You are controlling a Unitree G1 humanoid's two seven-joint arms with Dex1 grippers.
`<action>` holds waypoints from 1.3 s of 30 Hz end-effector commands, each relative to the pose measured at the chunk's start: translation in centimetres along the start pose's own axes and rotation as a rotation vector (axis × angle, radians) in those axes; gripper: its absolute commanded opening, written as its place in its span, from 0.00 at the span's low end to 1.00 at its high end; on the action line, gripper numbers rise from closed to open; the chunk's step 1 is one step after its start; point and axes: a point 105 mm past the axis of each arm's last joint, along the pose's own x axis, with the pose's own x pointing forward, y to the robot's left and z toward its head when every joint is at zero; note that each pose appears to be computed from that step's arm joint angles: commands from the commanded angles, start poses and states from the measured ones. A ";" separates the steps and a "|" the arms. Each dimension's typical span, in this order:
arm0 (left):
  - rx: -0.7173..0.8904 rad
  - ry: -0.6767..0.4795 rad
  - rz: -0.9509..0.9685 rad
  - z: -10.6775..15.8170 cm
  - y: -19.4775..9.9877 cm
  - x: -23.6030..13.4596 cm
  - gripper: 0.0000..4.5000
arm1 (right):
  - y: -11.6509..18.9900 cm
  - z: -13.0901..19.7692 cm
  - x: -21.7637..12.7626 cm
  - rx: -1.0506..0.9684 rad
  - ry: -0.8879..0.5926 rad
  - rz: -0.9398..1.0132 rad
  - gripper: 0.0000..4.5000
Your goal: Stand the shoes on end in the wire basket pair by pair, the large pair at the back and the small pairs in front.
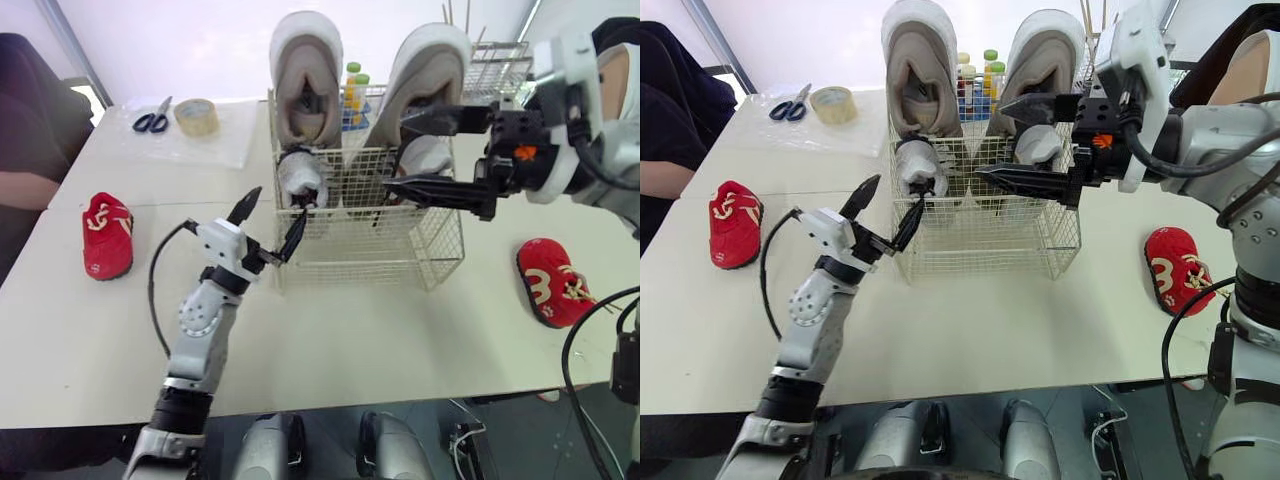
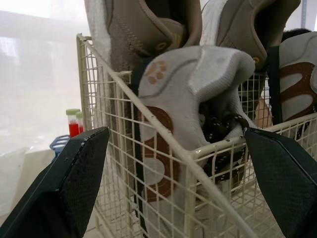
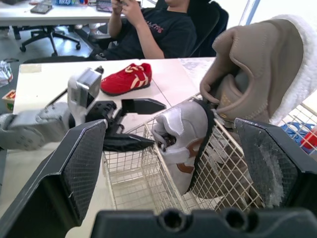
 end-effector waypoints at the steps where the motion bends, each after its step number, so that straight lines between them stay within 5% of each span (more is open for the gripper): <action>1: -0.041 -0.038 -0.015 3.1 1.0 -0.2 0.99 | 0.0 0.8 -0.1 -0.039 -0.031 0.004 1.00; 15: -0.396 0.136 -0.422 12.1 1.1 -0.6 0.99 | -1.1 0.0 -5.3 0.004 0.061 -0.159 1.00; 23: -0.414 0.221 -0.709 14.7 -0.7 0.8 0.99 | -1.8 0.4 -10.3 0.042 0.214 -0.452 1.00; 30: -0.459 0.230 -0.867 13.7 -2.3 2.1 0.99 | -3.2 -5.2 -16.1 0.197 0.369 -0.844 1.00; 39: -0.460 0.227 -0.902 12.9 -2.9 2.5 0.99 | -0.2 -14.1 -18.4 0.378 0.466 -1.095 1.00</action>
